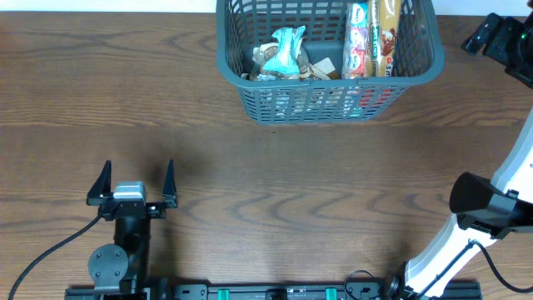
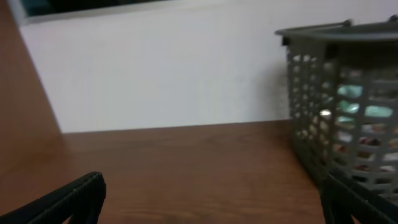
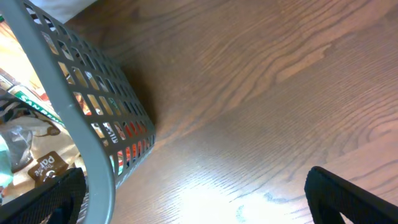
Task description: Pack container
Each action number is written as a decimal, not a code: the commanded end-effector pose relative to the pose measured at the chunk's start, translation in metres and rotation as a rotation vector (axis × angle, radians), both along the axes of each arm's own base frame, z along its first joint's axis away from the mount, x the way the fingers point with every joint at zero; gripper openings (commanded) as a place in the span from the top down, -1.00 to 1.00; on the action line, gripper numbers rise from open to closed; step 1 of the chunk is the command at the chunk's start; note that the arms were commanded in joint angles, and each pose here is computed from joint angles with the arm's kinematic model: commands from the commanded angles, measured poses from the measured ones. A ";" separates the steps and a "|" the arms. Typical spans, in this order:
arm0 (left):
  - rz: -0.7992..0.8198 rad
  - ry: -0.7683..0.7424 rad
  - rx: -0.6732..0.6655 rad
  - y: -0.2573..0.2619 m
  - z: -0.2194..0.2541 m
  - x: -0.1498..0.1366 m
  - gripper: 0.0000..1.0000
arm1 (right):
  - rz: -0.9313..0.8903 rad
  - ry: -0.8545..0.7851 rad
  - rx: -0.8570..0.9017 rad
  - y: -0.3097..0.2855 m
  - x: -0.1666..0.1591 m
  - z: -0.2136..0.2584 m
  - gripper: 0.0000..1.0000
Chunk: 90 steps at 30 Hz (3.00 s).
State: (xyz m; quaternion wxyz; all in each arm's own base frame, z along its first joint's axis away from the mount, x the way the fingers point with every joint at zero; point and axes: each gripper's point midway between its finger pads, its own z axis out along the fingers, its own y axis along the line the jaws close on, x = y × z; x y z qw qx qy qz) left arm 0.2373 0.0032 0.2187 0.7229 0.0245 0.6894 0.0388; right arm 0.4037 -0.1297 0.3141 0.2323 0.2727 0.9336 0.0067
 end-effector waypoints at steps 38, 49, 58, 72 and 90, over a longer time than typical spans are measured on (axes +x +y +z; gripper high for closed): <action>0.100 0.204 -0.038 0.020 -0.083 0.005 -0.97 | 0.002 0.001 0.001 -0.001 -0.001 0.000 -0.98; 0.100 0.204 -0.038 0.020 -0.083 0.005 -0.97 | 0.002 0.003 0.002 -0.001 -0.001 0.000 -0.98; 0.100 0.204 -0.038 0.020 -0.083 0.005 -0.97 | 0.031 -0.017 -0.120 -0.007 -0.017 0.023 -0.98; 0.100 0.204 -0.038 0.020 -0.083 0.005 -0.97 | 0.085 -0.479 -0.309 0.041 -0.034 0.100 -0.99; 0.100 0.204 -0.038 0.020 -0.083 0.005 -0.97 | 0.133 -0.894 -0.349 0.086 -0.128 -0.030 -0.98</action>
